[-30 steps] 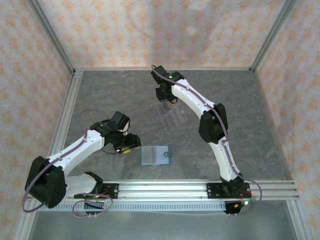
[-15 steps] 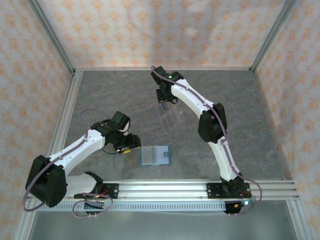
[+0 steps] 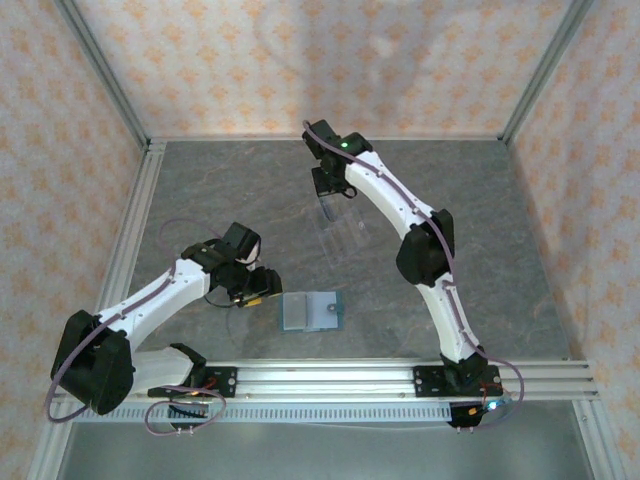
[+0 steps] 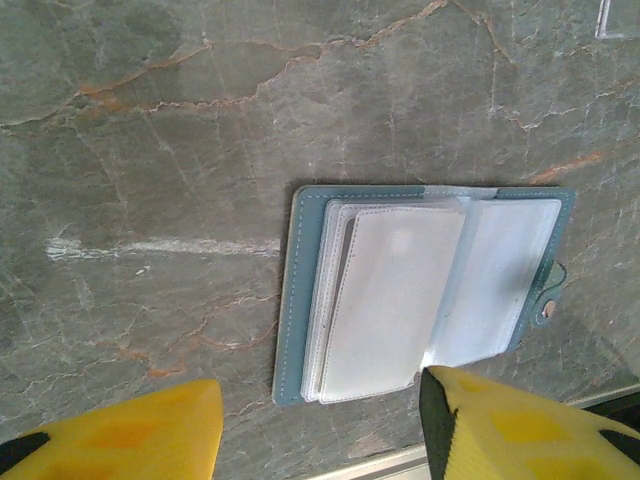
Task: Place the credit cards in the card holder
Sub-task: Pick up the credit card from the storage box, then insert the credit card into the card slot.
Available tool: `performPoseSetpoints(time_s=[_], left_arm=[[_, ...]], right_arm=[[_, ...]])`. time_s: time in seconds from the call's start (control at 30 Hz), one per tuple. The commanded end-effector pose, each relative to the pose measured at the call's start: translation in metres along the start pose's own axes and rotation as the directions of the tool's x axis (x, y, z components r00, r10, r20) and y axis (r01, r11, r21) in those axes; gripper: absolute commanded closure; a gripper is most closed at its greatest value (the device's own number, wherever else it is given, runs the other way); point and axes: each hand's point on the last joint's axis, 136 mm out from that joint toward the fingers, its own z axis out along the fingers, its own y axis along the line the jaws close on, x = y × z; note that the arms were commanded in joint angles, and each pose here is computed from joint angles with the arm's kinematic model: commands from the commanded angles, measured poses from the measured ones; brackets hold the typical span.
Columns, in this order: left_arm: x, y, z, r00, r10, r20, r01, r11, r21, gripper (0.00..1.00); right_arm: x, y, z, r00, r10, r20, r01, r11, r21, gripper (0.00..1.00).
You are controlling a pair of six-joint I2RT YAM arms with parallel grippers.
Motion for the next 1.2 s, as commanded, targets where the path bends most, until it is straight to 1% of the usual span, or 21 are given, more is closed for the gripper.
performPoseSetpoints(time_s=[0.0, 0.07, 0.13, 0.23, 0.27, 0.3, 0.4, 0.5, 0.63, 0.77, 0.83, 0.97, 1.17], left_arm=[[-0.002, 0.004, 0.007, 1.000, -0.009, -0.009, 0.009, 1.000, -0.009, 0.44], [-0.003, 0.003, 0.009, 1.000, -0.005, -0.015, 0.005, 1.000, -0.008, 0.44], [-0.003, 0.001, 0.012, 1.000, 0.009, -0.025, -0.009, 1.000, -0.011, 0.43], [-0.003, -0.002, 0.018, 0.998, 0.033, -0.046, -0.034, 0.999, -0.030, 0.42], [-0.002, -0.003, 0.021, 0.998, 0.041, -0.054, -0.043, 0.998, -0.035, 0.42], [-0.002, -0.005, 0.022, 0.997, 0.052, -0.058, -0.055, 0.998, -0.041, 0.42], [0.000, -0.008, 0.030, 0.994, 0.079, -0.078, -0.084, 0.994, -0.064, 0.42], [0.005, -0.012, 0.037, 0.990, 0.103, -0.100, -0.111, 0.991, -0.075, 0.43], [0.008, -0.013, 0.044, 0.986, 0.119, -0.120, -0.131, 0.987, -0.094, 0.45], [0.009, -0.015, 0.048, 0.982, 0.135, -0.133, -0.149, 0.984, -0.099, 0.46], [0.010, -0.013, 0.052, 0.980, 0.138, -0.142, -0.154, 0.982, -0.110, 0.47], [0.010, -0.011, 0.058, 0.979, 0.132, -0.156, -0.151, 0.981, -0.118, 0.50], [0.009, -0.006, 0.067, 0.978, 0.125, -0.169, -0.151, 0.978, -0.146, 0.55]], right_arm=[[-0.014, -0.001, -0.080, 0.993, 0.041, 0.111, -0.033, 0.997, -0.072, 1.00], [-0.005, 0.003, -0.093, 0.991, 0.055, 0.120, -0.041, 0.992, -0.118, 1.00], [0.007, 0.012, -0.104, 0.988, 0.083, 0.132, -0.053, 0.975, -0.216, 1.00], [0.032, 0.038, -0.121, 0.975, 0.164, 0.152, -0.078, 0.886, -0.456, 1.00], [0.041, 0.043, -0.127, 0.967, 0.203, 0.154, -0.095, 0.848, -0.521, 1.00], [0.054, 0.045, -0.126, 0.964, 0.230, 0.137, -0.117, 0.823, -0.556, 1.00], [0.088, 0.040, -0.115, 0.952, 0.292, 0.096, -0.181, 0.785, -0.592, 1.00], [0.120, 0.044, -0.109, 0.941, 0.334, 0.050, -0.224, 0.729, -0.646, 1.00], [0.152, 0.045, -0.101, 0.932, 0.361, 0.025, -0.257, 0.709, -0.657, 1.00], [0.173, 0.058, -0.097, 0.930, 0.367, 0.008, -0.259, 0.672, -0.694, 1.00], [0.186, 0.062, -0.088, 0.929, 0.369, -0.011, -0.270, 0.659, -0.702, 1.00], [0.197, 0.068, -0.077, 0.919, 0.393, -0.029, -0.291, 0.628, -0.722, 1.00], [0.215, 0.073, -0.058, 0.913, 0.402, -0.066, -0.321, 0.612, -0.723, 1.00]])
